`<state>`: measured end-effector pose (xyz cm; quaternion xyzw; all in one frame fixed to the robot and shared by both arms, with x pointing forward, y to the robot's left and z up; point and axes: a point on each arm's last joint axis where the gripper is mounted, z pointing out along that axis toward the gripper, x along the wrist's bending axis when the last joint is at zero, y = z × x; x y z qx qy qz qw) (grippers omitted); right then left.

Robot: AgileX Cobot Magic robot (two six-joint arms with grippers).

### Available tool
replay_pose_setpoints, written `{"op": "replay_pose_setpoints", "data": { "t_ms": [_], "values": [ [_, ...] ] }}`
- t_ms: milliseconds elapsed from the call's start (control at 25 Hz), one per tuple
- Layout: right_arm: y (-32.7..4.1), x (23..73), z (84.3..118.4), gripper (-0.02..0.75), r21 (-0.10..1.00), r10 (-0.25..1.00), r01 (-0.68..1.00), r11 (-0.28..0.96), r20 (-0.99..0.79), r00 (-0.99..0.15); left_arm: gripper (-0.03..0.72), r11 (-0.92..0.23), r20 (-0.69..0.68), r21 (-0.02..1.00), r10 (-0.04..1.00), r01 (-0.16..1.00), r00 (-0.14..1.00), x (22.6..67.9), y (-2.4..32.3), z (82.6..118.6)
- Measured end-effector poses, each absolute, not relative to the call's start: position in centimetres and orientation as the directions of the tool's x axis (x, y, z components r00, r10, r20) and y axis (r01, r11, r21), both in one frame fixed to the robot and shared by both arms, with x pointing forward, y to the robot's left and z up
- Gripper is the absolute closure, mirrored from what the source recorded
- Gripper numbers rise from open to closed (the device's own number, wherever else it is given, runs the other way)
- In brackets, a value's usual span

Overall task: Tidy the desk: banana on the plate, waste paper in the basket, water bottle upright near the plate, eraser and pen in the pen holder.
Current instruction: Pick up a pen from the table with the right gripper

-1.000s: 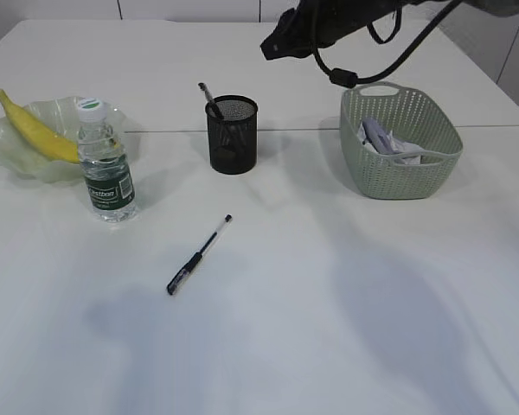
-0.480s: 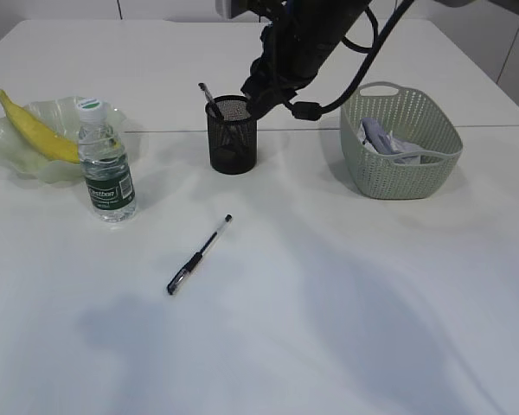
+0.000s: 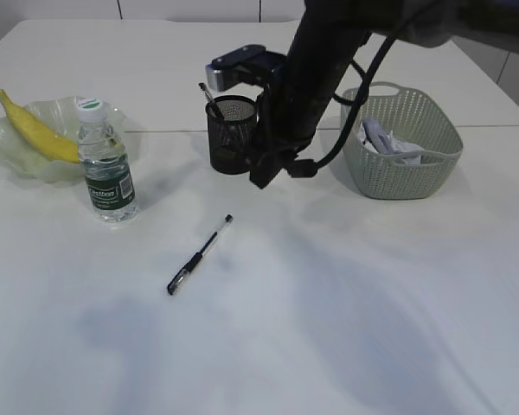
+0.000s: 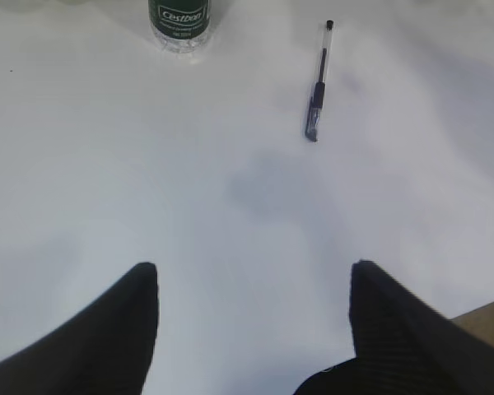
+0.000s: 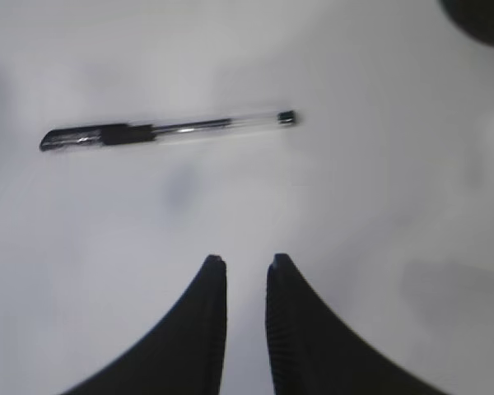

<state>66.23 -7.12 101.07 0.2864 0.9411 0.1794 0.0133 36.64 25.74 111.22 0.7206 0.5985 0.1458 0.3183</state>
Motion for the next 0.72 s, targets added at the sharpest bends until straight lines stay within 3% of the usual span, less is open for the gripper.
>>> {"op": "replay_pose_setpoints", "data": {
  "t_ms": [240, 480, 720],
  "values": [
    [-3.7, 64.2, 99.8, 0.607, 0.346, 0.445, 0.437, 0.83, 0.061, -0.893, 0.171, -0.081, -0.171, 0.633, 0.955, 0.77, 0.241, 36.6, 25.7, 111.2],
    [-1.3, 63.4, 100.0, 0.604, 0.407, 0.21, 0.164, 0.899, -0.07, -0.975, 0.171, -0.085, -0.162, 0.634, 0.957, 0.768, 0.24, 36.7, 25.8, 111.2],
    [-0.8, 63.2, 98.0, 0.6, 0.38, 0.0, -0.031, 0.924, -0.081, -0.997, 0.171, -0.096, -0.142, 0.636, 0.961, 0.766, 0.239, 36.7, 26.0, 111.2]
  ]
}}
